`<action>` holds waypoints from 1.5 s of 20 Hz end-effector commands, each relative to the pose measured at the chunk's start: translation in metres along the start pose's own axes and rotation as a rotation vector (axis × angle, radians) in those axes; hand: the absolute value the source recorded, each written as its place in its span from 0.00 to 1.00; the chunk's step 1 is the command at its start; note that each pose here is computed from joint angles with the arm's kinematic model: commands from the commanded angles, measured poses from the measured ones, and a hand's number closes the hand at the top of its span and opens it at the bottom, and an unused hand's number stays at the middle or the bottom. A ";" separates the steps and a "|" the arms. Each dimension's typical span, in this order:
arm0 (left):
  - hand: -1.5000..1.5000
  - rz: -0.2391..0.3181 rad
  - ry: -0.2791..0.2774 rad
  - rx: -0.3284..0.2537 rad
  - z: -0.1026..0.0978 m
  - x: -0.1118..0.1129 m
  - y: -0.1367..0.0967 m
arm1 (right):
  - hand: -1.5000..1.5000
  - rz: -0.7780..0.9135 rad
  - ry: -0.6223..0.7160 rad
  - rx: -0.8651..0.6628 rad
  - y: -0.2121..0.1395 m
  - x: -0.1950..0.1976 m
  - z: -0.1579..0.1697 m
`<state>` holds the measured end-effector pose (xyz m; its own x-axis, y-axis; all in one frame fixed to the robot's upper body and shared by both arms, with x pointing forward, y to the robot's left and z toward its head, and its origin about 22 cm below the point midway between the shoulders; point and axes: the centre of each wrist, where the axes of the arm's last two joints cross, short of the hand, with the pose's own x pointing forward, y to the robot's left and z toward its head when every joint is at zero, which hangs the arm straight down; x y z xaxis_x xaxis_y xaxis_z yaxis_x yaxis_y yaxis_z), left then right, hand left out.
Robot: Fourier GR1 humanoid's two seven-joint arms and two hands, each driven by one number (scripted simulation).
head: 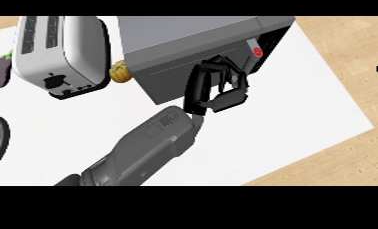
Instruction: Pick up the milk, place it into the microwave and close the microwave
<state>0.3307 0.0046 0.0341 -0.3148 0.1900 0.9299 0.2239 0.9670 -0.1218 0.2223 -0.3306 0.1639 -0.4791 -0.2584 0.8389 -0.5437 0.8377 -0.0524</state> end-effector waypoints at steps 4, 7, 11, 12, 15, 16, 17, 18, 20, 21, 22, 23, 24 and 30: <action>1.00 -0.022 0.014 0.046 -0.023 0.002 0.009 | 0.00 -0.034 -0.017 0.058 0.000 0.005 -0.008; 1.00 -0.005 0.012 0.047 -0.024 0.002 0.009 | 0.00 -0.049 -0.007 0.091 0.002 0.006 -0.009; 1.00 -0.012 0.014 0.053 -0.025 0.001 0.010 | 0.00 -0.057 -0.002 0.124 0.002 0.010 -0.011; 1.00 -0.014 0.009 0.048 -0.026 0.002 0.008 | 0.00 -0.060 0.004 0.116 -0.001 0.011 -0.009; 1.00 -0.013 0.007 0.049 -0.023 -0.001 0.010 | 0.00 -0.066 0.016 0.120 -0.001 0.010 -0.010; 1.00 -0.014 0.010 0.057 -0.024 -0.001 0.011 | 0.00 -0.074 0.008 0.108 -0.003 0.012 -0.008; 1.00 -0.007 0.007 0.054 -0.026 0.002 0.008 | 0.00 -0.073 0.007 0.128 -0.002 0.012 -0.011; 1.00 -0.024 0.007 0.058 -0.023 -0.002 0.010 | 0.00 -0.078 0.008 0.113 -0.004 0.012 -0.010; 1.00 -0.016 0.001 0.058 -0.025 -0.001 0.010 | 0.00 -0.080 0.008 0.116 -0.005 0.014 -0.009; 1.00 -0.009 0.002 0.054 -0.025 0.000 0.008 | 0.00 -0.060 0.018 0.132 -0.006 0.017 -0.012; 1.00 -0.011 -0.010 0.050 -0.026 0.001 0.008 | 0.00 -0.056 0.013 0.127 -0.007 0.018 -0.013; 1.00 -0.015 0.006 0.048 -0.027 0.000 0.009 | 0.00 -0.058 0.012 0.138 -0.006 0.020 -0.014; 1.00 -0.021 0.006 0.050 -0.022 -0.003 0.010 | 0.00 -0.060 0.018 0.137 -0.009 0.019 -0.012; 1.00 -0.097 0.004 0.004 -0.025 -0.006 0.009 | 0.00 -0.088 -0.006 0.177 -0.009 0.022 -0.017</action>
<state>0.3330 0.0028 0.0283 -0.3564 0.1809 0.9166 0.2325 0.9674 -0.1005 0.2271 -0.3350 0.1889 -0.4306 -0.3172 0.8450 -0.6803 0.7293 -0.0729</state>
